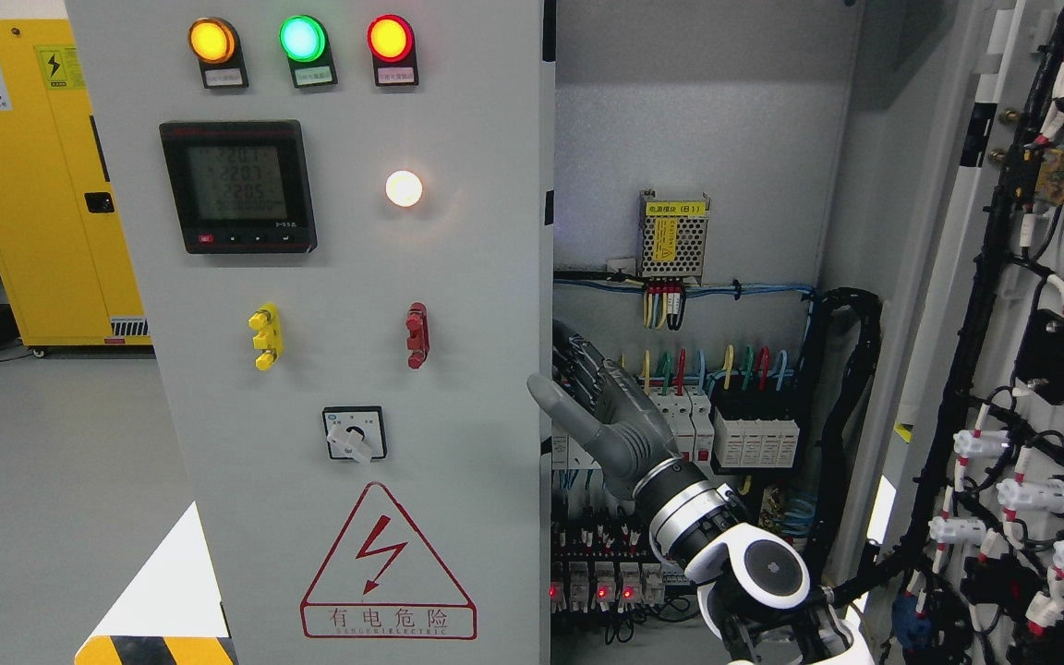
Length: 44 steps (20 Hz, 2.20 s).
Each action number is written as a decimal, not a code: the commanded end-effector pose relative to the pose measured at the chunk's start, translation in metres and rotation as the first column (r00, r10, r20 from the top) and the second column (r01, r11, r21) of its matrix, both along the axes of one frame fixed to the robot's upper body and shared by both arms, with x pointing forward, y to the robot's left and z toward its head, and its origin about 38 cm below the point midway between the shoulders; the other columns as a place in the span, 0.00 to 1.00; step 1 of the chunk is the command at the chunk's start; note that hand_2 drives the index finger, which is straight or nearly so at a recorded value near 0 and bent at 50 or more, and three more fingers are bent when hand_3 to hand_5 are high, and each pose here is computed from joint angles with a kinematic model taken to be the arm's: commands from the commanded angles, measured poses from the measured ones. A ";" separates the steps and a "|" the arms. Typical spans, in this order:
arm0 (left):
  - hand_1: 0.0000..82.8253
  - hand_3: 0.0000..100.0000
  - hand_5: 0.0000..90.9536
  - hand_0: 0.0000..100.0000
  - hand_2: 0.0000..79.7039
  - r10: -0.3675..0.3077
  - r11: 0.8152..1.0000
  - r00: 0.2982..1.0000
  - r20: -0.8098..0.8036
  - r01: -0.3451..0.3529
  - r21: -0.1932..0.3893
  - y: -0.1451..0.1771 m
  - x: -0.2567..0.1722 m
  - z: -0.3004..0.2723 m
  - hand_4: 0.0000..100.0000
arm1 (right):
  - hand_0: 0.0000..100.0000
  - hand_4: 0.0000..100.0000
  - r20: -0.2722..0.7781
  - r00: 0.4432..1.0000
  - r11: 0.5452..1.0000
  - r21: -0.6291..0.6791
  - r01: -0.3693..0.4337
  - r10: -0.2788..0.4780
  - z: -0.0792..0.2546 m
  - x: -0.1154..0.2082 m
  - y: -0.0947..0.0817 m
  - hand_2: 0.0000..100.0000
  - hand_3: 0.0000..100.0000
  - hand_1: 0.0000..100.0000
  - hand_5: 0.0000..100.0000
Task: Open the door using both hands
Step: 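Push the meter-display door outward with the right hand's fingers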
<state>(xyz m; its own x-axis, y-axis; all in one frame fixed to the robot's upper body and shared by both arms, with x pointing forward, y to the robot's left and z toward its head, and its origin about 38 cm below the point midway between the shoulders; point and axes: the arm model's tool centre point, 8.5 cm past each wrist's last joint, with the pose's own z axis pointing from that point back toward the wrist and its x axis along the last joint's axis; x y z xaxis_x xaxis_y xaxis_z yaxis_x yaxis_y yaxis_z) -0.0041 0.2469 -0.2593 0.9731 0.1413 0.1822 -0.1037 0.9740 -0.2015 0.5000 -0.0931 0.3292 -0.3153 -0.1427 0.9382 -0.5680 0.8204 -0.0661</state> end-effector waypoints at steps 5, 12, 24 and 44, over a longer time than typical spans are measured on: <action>0.67 0.00 0.00 0.12 0.00 -0.001 1.000 1.000 -0.001 0.001 0.011 0.007 0.000 0.000 0.00 | 0.00 0.00 -0.038 0.999 0.999 0.029 -0.014 0.016 0.002 0.024 -0.022 0.04 0.00 0.50 0.00; 0.67 0.00 0.00 0.12 0.00 -0.001 1.000 1.000 -0.001 0.001 0.009 0.006 0.000 0.000 0.00 | 0.00 0.00 -0.051 0.995 0.996 0.013 -0.084 0.084 0.002 0.030 -0.022 0.04 0.00 0.50 0.00; 0.67 0.00 0.00 0.12 0.00 0.000 1.000 1.000 -0.001 0.000 0.008 0.005 0.000 0.000 0.00 | 0.00 0.00 -0.049 0.978 0.979 -0.004 -0.203 0.203 0.006 0.031 -0.017 0.04 0.00 0.50 0.00; 0.67 0.00 0.00 0.12 0.00 -0.001 1.000 1.000 -0.001 0.001 0.011 0.007 0.000 0.000 0.00 | 0.00 0.00 -0.047 0.943 0.944 -0.009 -0.331 0.330 0.015 0.025 -0.009 0.04 0.00 0.50 0.00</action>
